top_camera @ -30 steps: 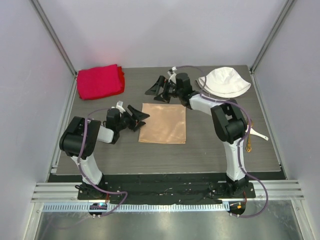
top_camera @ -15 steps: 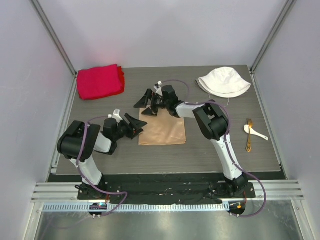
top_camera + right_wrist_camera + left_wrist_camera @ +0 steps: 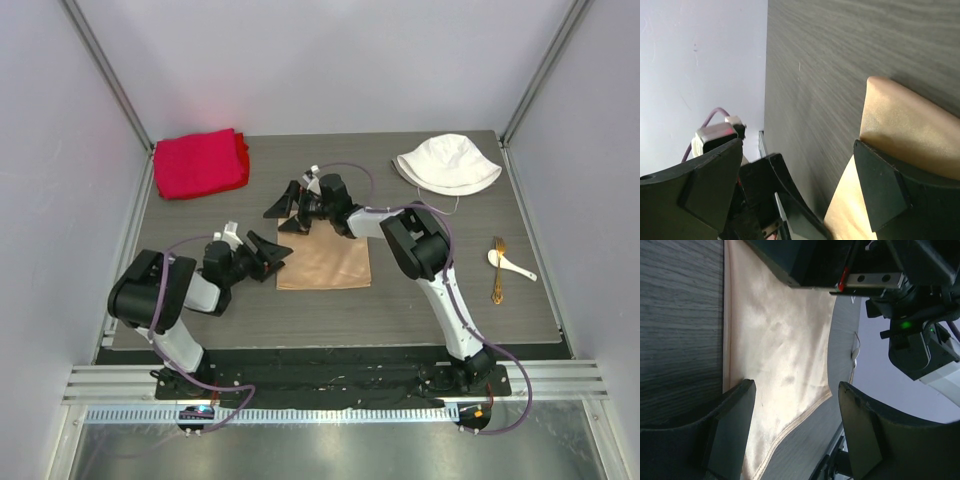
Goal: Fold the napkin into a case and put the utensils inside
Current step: Smooth out the square-folded napkin at the center of the board.
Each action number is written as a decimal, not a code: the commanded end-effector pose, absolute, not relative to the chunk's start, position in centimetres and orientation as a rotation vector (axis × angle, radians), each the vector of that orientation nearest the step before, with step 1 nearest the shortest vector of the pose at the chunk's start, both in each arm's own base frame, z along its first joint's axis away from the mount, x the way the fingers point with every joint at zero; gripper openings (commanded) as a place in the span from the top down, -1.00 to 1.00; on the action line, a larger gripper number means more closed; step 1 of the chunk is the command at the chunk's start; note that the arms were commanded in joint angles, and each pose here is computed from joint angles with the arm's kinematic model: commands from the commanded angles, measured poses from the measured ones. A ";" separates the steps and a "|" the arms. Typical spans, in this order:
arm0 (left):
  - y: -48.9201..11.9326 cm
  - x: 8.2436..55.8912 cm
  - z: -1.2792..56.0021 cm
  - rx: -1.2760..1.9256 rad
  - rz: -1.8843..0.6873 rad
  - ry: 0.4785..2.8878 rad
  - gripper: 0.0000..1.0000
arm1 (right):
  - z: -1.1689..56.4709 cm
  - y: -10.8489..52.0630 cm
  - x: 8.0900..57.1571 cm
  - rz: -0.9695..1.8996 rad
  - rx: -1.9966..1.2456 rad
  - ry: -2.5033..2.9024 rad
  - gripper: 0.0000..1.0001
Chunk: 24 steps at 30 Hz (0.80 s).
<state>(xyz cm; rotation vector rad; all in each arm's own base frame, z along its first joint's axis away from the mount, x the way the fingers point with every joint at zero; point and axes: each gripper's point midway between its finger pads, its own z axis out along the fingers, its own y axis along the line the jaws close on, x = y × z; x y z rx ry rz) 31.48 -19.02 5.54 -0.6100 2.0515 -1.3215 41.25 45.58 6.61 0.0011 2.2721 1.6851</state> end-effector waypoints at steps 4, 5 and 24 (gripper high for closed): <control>-19.3 28.6 5.0 -0.572 -1.342 2.068 -0.42 | 4.3 46.3 43.1 1.592 0.027 2.301 -0.95; -19.2 28.2 4.7 -0.577 -1.345 2.076 -0.41 | 4.0 46.3 43.2 1.587 0.031 2.308 -0.96; -17.8 21.1 5.9 -0.479 -1.098 2.206 -0.43 | 12.5 44.2 45.3 1.500 -0.032 2.299 -0.96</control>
